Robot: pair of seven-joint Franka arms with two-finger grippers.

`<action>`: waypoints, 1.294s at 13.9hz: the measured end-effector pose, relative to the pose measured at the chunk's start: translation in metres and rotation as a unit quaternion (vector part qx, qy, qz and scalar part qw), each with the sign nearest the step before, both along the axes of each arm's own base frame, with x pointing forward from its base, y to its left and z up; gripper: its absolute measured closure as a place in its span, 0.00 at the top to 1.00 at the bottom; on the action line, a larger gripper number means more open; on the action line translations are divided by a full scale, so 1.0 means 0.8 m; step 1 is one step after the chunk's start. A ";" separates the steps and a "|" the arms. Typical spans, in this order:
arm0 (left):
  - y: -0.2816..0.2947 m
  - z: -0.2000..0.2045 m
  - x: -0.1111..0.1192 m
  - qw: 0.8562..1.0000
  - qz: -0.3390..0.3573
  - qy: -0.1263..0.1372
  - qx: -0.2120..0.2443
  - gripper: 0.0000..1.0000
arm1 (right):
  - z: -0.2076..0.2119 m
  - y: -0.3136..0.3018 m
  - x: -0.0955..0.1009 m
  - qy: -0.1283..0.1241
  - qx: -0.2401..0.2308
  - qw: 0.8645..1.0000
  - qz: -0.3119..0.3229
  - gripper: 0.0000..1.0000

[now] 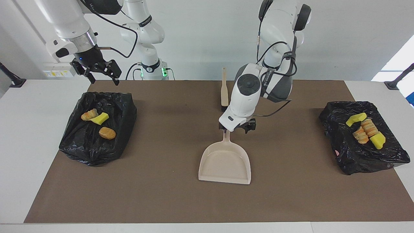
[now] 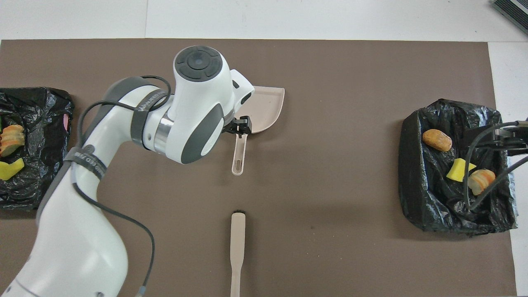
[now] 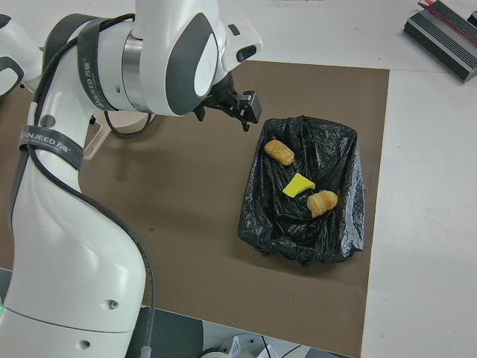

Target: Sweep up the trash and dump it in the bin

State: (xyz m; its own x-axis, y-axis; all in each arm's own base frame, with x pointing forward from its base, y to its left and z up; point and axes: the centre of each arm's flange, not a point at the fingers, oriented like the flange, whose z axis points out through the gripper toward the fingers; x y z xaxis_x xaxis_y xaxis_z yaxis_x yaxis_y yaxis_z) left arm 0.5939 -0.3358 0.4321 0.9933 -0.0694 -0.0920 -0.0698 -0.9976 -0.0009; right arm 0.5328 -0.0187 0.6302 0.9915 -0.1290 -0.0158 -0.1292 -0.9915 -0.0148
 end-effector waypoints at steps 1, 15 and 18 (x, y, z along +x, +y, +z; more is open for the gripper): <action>0.026 0.021 -0.001 1.000 0.012 -0.006 -0.003 1.00 | 0.000 0.000 0.000 0.000 0.000 1.000 0.000 1.00; 0.394 0.293 -0.092 0.998 -0.002 -0.059 -0.029 1.00 | 0.000 0.000 0.000 0.000 0.000 1.000 0.000 1.00; 0.403 0.304 -0.092 0.998 -0.009 -0.057 -0.014 1.00 | 0.000 0.000 0.000 0.000 0.000 1.000 0.000 1.00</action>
State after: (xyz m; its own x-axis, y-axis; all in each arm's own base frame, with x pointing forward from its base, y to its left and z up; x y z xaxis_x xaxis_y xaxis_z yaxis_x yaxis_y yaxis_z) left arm 0.5201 -0.0138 0.6756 0.9958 -0.0883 0.0233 -0.0887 -0.9959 0.0176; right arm 0.5328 -0.0187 0.6302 0.9915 -0.1290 -0.0158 -0.1292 -0.9915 -0.0148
